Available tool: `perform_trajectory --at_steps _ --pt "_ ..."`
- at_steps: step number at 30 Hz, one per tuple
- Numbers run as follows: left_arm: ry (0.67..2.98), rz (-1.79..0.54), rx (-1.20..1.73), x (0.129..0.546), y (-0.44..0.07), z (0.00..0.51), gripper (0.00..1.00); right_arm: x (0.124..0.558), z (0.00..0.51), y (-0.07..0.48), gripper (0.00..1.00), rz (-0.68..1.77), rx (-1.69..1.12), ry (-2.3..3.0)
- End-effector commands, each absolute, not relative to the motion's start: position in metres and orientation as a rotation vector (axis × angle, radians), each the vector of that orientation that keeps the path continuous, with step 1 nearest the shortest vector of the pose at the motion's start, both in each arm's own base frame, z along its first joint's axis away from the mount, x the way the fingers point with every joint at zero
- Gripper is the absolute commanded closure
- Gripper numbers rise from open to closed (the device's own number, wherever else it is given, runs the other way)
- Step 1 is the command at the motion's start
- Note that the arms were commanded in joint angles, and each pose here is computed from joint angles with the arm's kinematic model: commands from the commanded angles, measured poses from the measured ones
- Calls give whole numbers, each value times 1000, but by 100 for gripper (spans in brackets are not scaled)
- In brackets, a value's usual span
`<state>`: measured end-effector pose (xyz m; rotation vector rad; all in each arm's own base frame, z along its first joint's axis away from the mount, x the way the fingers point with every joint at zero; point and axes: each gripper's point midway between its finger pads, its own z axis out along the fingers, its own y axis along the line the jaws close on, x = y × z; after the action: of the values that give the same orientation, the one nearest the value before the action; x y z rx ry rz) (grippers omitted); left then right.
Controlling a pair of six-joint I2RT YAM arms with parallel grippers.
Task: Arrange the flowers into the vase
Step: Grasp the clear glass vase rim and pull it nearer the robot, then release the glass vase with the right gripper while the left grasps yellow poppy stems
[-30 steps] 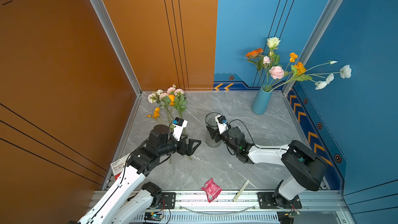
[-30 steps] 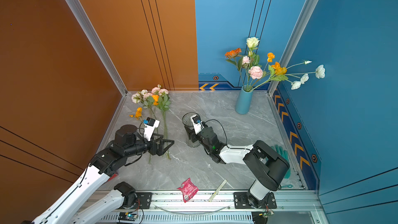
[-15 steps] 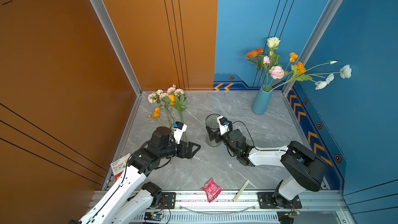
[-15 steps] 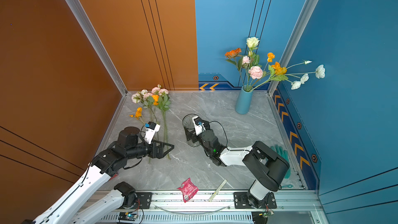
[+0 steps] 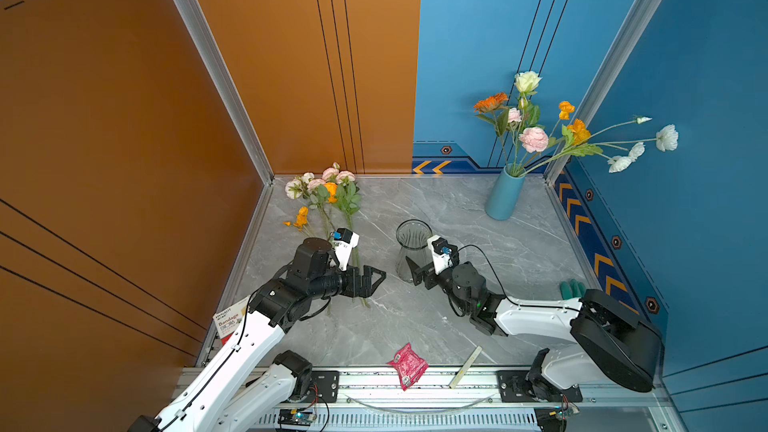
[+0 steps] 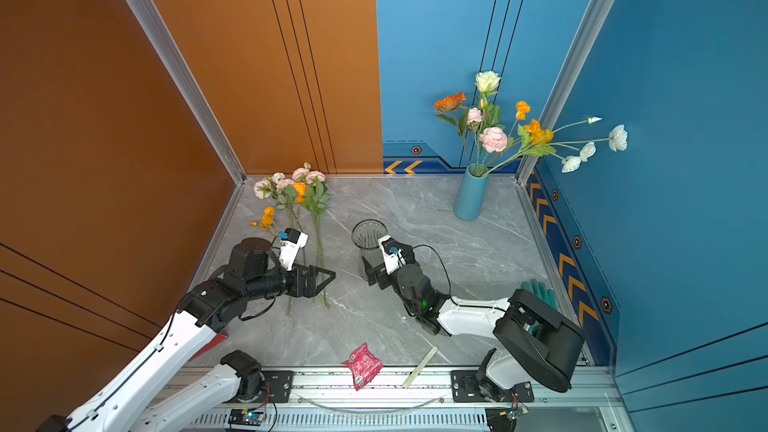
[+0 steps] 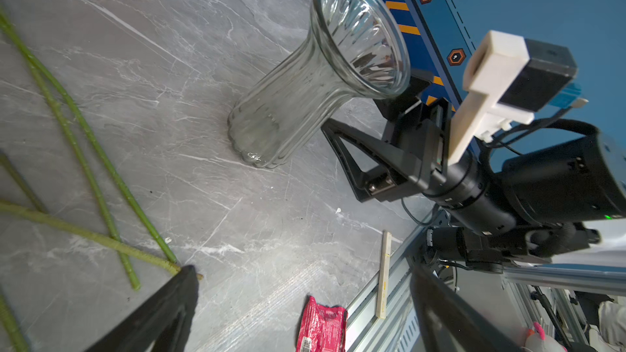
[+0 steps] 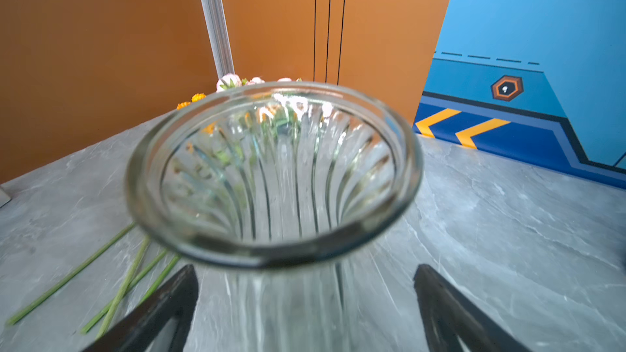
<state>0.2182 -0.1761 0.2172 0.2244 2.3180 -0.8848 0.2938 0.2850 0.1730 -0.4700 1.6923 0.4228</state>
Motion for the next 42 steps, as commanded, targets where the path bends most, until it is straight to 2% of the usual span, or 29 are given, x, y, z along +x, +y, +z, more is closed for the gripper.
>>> perform_trajectory --at_steps 1,5,10,15,16,18,19,22,32,35,42 --pt "2324 -748 100 232 -153 216 2 272 152 276 0 379 -518 1803" --pt "2387 -659 -122 248 -123 192 2 240 153 283 0 367 -605 1820" --pt "2460 -426 -428 267 -76 151 2 205 166 307 0 421 -668 1793" --pt "2531 -305 -580 278 -60 122 0 178 169 345 0 443 -770 1801" --pt "2544 -283 -593 280 -58 118 8 173 170 354 0 468 -778 1789" --pt "2558 -255 -630 285 -56 113 30 165 170 370 0 534 -786 1777" --pt "2564 -249 -662 287 -56 110 35 161 169 377 0 574 -789 1779" --pt "2583 -217 -748 290 -53 97 43 151 161 401 0 645 -838 1786" --pt "2595 -213 -831 307 -67 71 52 121 148 437 0 665 -970 1742" --pt "2607 -189 -886 308 -66 61 63 120 148 436 0 664 -972 1744" --pt "2627 -152 -913 316 -70 42 66 120 145 428 0 644 -976 1757"
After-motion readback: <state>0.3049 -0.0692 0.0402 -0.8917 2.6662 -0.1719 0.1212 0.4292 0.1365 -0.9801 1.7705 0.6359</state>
